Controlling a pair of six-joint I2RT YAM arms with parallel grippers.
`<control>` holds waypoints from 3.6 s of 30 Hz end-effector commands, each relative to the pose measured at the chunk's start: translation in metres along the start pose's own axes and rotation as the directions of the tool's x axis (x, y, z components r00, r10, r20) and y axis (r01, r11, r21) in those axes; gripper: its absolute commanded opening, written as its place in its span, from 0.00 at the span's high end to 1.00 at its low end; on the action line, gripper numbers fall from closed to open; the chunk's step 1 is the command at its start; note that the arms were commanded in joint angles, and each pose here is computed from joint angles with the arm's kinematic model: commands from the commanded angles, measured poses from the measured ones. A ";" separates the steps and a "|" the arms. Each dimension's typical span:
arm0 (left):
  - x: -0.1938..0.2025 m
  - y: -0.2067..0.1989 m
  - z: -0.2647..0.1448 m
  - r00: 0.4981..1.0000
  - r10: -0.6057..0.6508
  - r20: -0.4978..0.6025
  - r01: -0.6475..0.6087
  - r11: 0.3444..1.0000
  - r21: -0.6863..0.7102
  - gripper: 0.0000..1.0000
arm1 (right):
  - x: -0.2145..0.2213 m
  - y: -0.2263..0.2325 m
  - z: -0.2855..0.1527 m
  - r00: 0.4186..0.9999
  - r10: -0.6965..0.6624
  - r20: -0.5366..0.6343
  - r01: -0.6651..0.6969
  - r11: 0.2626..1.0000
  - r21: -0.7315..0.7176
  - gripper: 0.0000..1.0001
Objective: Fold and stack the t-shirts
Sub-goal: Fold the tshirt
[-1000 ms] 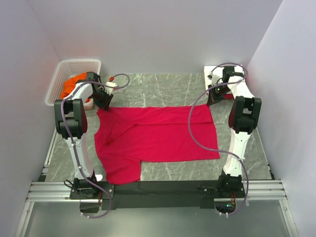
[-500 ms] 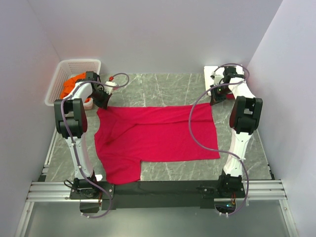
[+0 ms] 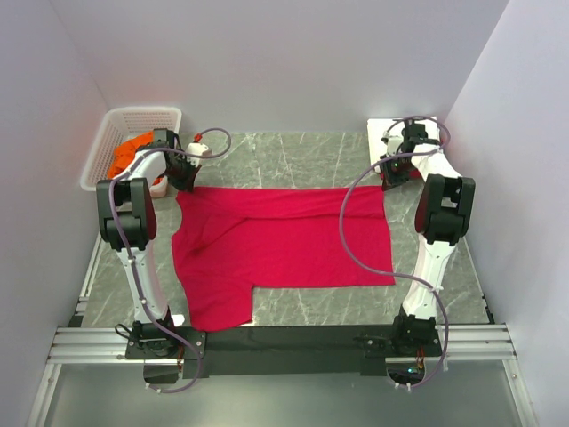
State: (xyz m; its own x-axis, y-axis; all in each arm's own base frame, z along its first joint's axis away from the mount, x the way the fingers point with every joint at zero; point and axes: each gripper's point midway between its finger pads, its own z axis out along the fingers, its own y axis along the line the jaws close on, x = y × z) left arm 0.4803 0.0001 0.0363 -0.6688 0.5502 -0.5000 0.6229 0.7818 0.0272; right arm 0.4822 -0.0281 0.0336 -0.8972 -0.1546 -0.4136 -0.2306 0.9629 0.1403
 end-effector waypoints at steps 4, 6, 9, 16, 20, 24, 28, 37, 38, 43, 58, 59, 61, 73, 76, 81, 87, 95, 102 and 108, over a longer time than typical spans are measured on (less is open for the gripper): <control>-0.019 0.062 -0.024 0.996 -0.034 0.078 0.050 0.977 -0.206 0.99 | -0.037 -0.002 -0.022 0.991 -0.088 0.102 0.078 0.992 0.099 1.00; -0.021 0.066 -0.024 0.996 -0.030 0.085 0.049 0.974 -0.222 0.99 | -0.047 0.003 -0.020 0.987 -0.108 0.123 0.094 0.989 0.113 1.00; -0.021 0.066 -0.024 0.995 -0.029 0.091 0.049 0.972 -0.228 0.99 | -0.058 0.004 -0.019 0.981 -0.121 0.152 0.100 0.985 0.140 1.00; -0.019 0.065 -0.017 0.996 -0.032 0.084 0.050 0.976 -0.212 0.99 | -0.068 0.003 -0.018 0.975 -0.143 0.173 0.108 0.975 0.194 1.00; -0.028 0.048 -0.025 0.994 -0.043 0.100 0.055 0.991 -0.122 0.80 | -0.067 0.015 -0.018 0.981 -0.161 0.107 0.143 0.976 0.162 0.86; -0.047 0.026 -0.056 0.984 -0.012 0.178 0.024 0.998 -0.063 0.59 | -0.055 0.032 -0.041 0.979 -0.181 0.092 0.169 0.978 0.123 0.46; -0.056 -0.004 -0.084 0.973 -0.023 0.231 0.023 1.000 0.002 0.57 | -0.045 0.051 -0.068 0.972 -0.214 0.101 0.204 0.974 0.100 0.47; -0.025 -0.058 -0.056 0.983 -0.098 0.158 0.079 0.990 0.121 0.45 | -0.012 0.103 -0.046 0.965 -0.260 -0.008 0.260 0.964 -0.061 0.59; -0.023 -0.059 -0.054 0.982 -0.104 0.155 0.085 0.988 0.126 0.46 | -0.010 0.104 -0.045 0.965 -0.262 -0.013 0.261 0.963 -0.066 0.60; -0.016 -0.074 -0.045 0.987 -0.120 0.108 0.098 0.977 0.192 0.47 | 0.001 0.110 -0.034 0.963 -0.266 -0.052 0.260 0.961 -0.096 0.62; -0.001 -0.123 -0.011 0.993 -0.115 0.016 0.105 0.949 0.297 0.49 | 0.025 0.099 -0.018 0.951 -0.274 -0.141 0.266 0.961 -0.075 0.66; 0.000 -0.123 -0.009 0.994 -0.112 0.009 0.104 0.952 0.288 0.49 | 0.024 0.098 -0.019 0.951 -0.278 -0.139 0.270 0.960 -0.072 0.66; -0.001 -0.125 -0.005 0.994 -0.106 0.008 0.099 0.952 0.289 0.50 | 0.025 0.098 -0.020 0.951 -0.278 -0.139 0.270 0.960 -0.071 0.66; -0.014 -0.160 -0.026 0.998 -0.014 0.062 -0.007 0.943 0.332 0.99 | 0.022 0.096 -0.025 0.951 -0.279 -0.129 0.273 0.960 -0.069 0.66; -0.011 -0.177 -0.038 0.997 0.027 0.068 -0.050 0.930 0.365 0.99 | 0.023 0.096 -0.026 0.951 -0.281 -0.130 0.274 0.959 -0.069 0.66; 0.008 -0.220 -0.058 0.988 0.142 0.057 -0.153 0.883 0.445 0.91 | 0.022 0.096 -0.027 0.949 -0.287 -0.128 0.280 0.958 -0.068 0.66; 0.019 -0.259 -0.081 0.973 0.210 0.098 -0.229 0.811 0.538 0.48 | 0.023 0.095 -0.027 0.946 -0.294 -0.134 0.287 0.956 -0.065 0.65; -0.002 -0.206 -0.089 0.988 -0.013 0.151 -0.054 0.902 0.429 0.54 | 0.025 0.100 -0.026 0.945 -0.296 -0.139 0.286 0.954 -0.091 0.66; 0.006 -0.174 -0.047 0.995 -0.059 0.082 0.030 0.951 0.309 0.61 | 0.040 0.096 -0.008 0.934 -0.298 -0.197 0.284 0.954 -0.094 0.68; 0.016 -0.205 -0.023 0.999 0.021 0.026 -0.028 0.945 0.327 0.63 | 0.053 0.084 0.002 0.923 -0.299 -0.244 0.294 0.954 -0.060 0.70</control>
State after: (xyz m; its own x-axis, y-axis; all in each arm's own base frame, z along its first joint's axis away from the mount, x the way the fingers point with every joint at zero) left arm 0.3362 -0.1317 0.0491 -0.6655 0.5308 -0.5248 0.7216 0.6374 -0.2704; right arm 0.4195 0.0520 0.0356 -0.8490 -0.4686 -0.2440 -0.5004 0.8614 0.0868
